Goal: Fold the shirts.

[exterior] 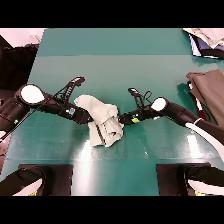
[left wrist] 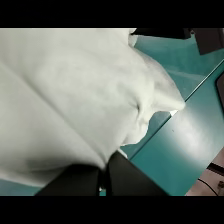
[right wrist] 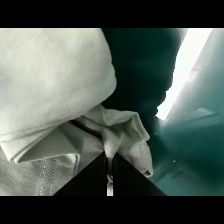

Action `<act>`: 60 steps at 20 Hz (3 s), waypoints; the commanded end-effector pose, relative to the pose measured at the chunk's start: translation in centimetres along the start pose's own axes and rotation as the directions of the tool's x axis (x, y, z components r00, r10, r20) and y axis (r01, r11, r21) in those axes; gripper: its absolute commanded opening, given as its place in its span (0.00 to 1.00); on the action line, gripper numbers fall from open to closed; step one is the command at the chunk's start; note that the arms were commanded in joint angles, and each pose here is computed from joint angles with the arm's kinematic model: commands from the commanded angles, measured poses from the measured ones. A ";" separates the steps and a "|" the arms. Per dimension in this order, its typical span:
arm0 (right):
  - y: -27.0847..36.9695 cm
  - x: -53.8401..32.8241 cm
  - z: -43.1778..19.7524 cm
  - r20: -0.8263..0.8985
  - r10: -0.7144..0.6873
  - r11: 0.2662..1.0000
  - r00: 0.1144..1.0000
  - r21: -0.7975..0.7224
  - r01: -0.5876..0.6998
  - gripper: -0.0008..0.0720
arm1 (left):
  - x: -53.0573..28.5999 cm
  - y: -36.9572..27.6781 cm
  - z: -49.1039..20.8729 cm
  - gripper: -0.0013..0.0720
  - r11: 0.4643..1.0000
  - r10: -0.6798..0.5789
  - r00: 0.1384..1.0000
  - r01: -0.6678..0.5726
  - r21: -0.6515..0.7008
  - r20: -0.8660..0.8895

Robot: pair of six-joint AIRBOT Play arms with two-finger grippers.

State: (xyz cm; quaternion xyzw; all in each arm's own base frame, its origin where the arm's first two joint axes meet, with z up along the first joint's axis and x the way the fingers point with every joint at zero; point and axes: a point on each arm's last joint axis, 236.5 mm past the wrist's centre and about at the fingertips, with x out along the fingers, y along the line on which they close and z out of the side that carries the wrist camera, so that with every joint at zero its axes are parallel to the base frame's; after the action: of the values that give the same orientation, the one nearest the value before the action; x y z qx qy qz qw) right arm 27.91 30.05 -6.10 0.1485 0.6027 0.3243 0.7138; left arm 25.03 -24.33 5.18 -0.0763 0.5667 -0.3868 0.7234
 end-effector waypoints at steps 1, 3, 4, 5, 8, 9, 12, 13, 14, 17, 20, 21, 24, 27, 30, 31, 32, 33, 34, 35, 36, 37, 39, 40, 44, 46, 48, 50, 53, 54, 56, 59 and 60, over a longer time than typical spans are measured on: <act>-0.1 0.1 0.3 0.004 -0.005 0.999 1.000 -0.047 0.006 0.03 | -0.1 -0.1 -0.2 0.05 1.000 -0.002 1.000 0.002 0.001 -0.009; -0.5 -1.6 0.8 0.023 -0.022 0.998 0.999 -0.061 0.024 0.03 | -0.7 -0.7 -0.2 0.05 1.000 -0.009 1.000 0.010 0.021 -0.027; -0.7 -3.2 1.3 0.045 -0.031 0.997 0.999 -0.073 0.034 0.03 | -1.5 -1.1 0.1 0.05 0.999 0.000 0.999 0.002 0.050 -0.034; -1.1 -5.3 1.8 0.073 -0.049 0.996 0.996 -0.073 0.054 0.03 | -2.7 -1.3 0.6 0.05 0.996 0.025 0.999 -0.022 0.090 -0.033; -3.5 -12.4 2.3 0.156 -0.166 0.983 0.974 -0.057 0.177 0.03 | -6.8 -0.3 2.8 0.05 0.961 0.180 0.984 -0.178 0.211 0.006; -4.2 -14.6 2.0 0.180 -0.202 0.976 0.963 -0.051 0.214 0.03 | -8.0 -0.1 3.9 0.06 0.946 0.221 0.974 -0.224 0.235 0.042; -3.3 -18.6 1.6 0.253 -0.205 0.973 0.946 -0.054 0.225 0.03 | -9.0 -1.1 6.5 0.06 0.941 0.202 0.968 -0.233 0.244 0.146; -2.6 -19.3 1.5 0.275 -0.197 0.972 0.941 -0.069 0.223 0.03 | -9.0 -1.1 6.9 0.06 0.940 0.202 0.966 -0.237 0.243 0.161; -1.8 -19.5 1.4 0.286 -0.187 0.971 0.940 -0.090 0.221 0.03 | -9.1 -1.1 7.2 0.05 0.940 0.201 0.964 -0.240 0.242 0.173; 0.3 -18.4 0.0 0.243 -0.152 0.970 0.958 -0.147 0.191 0.04 | -9.2 -0.9 7.5 0.05 0.936 0.211 0.959 -0.254 0.244 0.188; 1.1 -16.4 -1.0 0.171 -0.139 0.968 0.975 -0.184 0.170 0.66 | -9.3 0.5 7.4 0.06 0.918 0.265 0.947 -0.306 0.253 0.183; 1.0 -15.9 -0.9 0.164 -0.140 0.969 0.976 -0.179 0.169 0.67 | -9.4 0.5 7.4 0.05 0.917 0.267 0.946 -0.308 0.253 0.183; -0.4 -13.8 -0.8 0.106 -0.152 0.975 0.983 -0.144 0.167 0.67 | -9.3 0.5 7.4 0.06 0.918 0.265 0.947 -0.306 0.253 0.182; -1.5 -10.5 -1.5 0.012 -0.168 0.969 0.986 -0.183 0.167 0.67 | -9.3 0.5 7.3 0.06 0.918 0.265 0.947 -0.305 0.253 0.179; -2.8 -7.5 -1.1 -0.015 -0.184 0.969 0.983 -0.168 0.179 0.67 | -9.3 0.5 7.1 0.06 0.919 0.265 0.949 -0.302 0.254 0.168; -3.4 -6.7 -1.3 -0.036 -0.190 0.971 0.981 -0.154 0.182 0.67 | -9.3 0.5 7.0 0.06 0.919 0.265 0.950 -0.301 0.254 0.165; -4.0 -6.0 -1.6 -0.062 -0.197 0.972 0.978 -0.143 0.186 0.67 | -9.3 0.5 7.0 0.06 0.919 0.265 0.950 -0.301 0.254 0.165; -4.6 -5.3 -1.9 -0.084 -0.203 0.973 0.976 -0.132 0.191 0.67 | -9.3 0.5 7.0 0.06 0.919 0.265 0.950 -0.301 0.254 0.165; -5.1 -4.8 -1.9 -0.091 -0.207 0.973 0.974 -0.123 0.195 0.66 | -9.3 0.5 7.0 0.06 0.919 0.265 0.950 -0.301 0.254 0.165; -5.5 -4.3 -1.8 -0.095 -0.210 0.973 0.973 -0.116 0.199 0.63 | -9.3 0.5 7.0 0.06 0.919 0.265 0.950 -0.301 0.254 0.165; -5.8 -4.0 -1.6 -0.091 -0.214 0.973 0.973 -0.112 0.204 0.63 | -9.3 0.5 7.0 0.06 0.919 0.265 0.950 -0.301 0.254 0.165; -5.9 -3.8 -1.5 -0.088 -0.216 0.972 0.972 -0.110 0.206 0.56 | -9.3 0.5 7.0 0.06 0.919 0.265 0.950 -0.301 0.254 0.165; -6.0 -3.9 -0.9 -0.061 -0.220 0.970 0.974 -0.117 0.212 0.03 | -9.3 0.5 7.0 0.06 0.920 0.265 0.950 -0.300 0.254 0.164; -5.8 -4.2 -0.4 -0.034 -0.224 0.968 0.974 -0.126 0.218 0.04 | -9.3 0.5 7.0 0.06 0.919 0.265 0.950 -0.301 0.254 0.165; -4.1 -11.1 5.2 0.215 -0.242 0.947 0.946 -0.160 0.278 0.03 | -13.2 -0.1 9.7 0.05 0.873 0.326 0.905 -0.399 0.280 0.271; -2.2 -18.9 9.3 0.408 -0.229 0.941 0.884 -0.141 0.309 0.03 | -18.0 -2.5 12.3 0.06 0.832 0.335 0.854 -0.466 0.301 0.397; 0.4 -27.7 12.1 0.592 -0.208 0.929 0.779 -0.128 0.346 0.03 | -23.4 -6.2 14.4 0.06 0.798 0.298 0.790 -0.514 0.314 0.537; 3.9 -36.4 13.2 0.748 -0.172 0.911 0.641 -0.127 0.393 0.03 | -28.8 -10.2 15.4 0.05 0.770 0.236 0.713 -0.552 0.321 0.660; 9.5 -46.5 11.7 0.891 -0.101 0.879 0.443 -0.128 0.459 0.03 | -35.0 -15.9 14.5 0.05 0.744 0.118 0.625 -0.570 0.347 0.772; 11.1 -48.9 10.7 0.918 -0.078 0.869 0.390 -0.129 0.477 0.03 | -36.5 -17.7 13.9 0.05 0.740 0.069 0.600 -0.567 0.363 0.797; 13.5 -52.3 8.9 0.946 -0.046 0.853 0.319 -0.129 0.506 0.03 | -37.4 -20.2 12.7 0.06 0.740 -0.018 0.591 -0.534 0.408 0.807; 15.4 -54.4 7.4 0.957 -0.029 0.837 0.288 -0.135 0.530 0.03 | -35.4 -21.4 11.5 0.06 0.745 -0.078 0.663 -0.457 0.486 0.744; 15.6 -54.6 7.4 0.956 -0.029 0.835 0.293 -0.138 0.533 0.03 | -34.4 -21.0 11.4 0.05 0.752 -0.072 0.689 -0.437 0.494 0.721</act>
State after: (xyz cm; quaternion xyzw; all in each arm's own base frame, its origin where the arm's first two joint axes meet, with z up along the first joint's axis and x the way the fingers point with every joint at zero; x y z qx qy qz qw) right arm 29.42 8.33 44.08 0.0408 0.0422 0.1747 0.9829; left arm 24.83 -19.12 47.10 0.0966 0.0816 -0.3767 0.9176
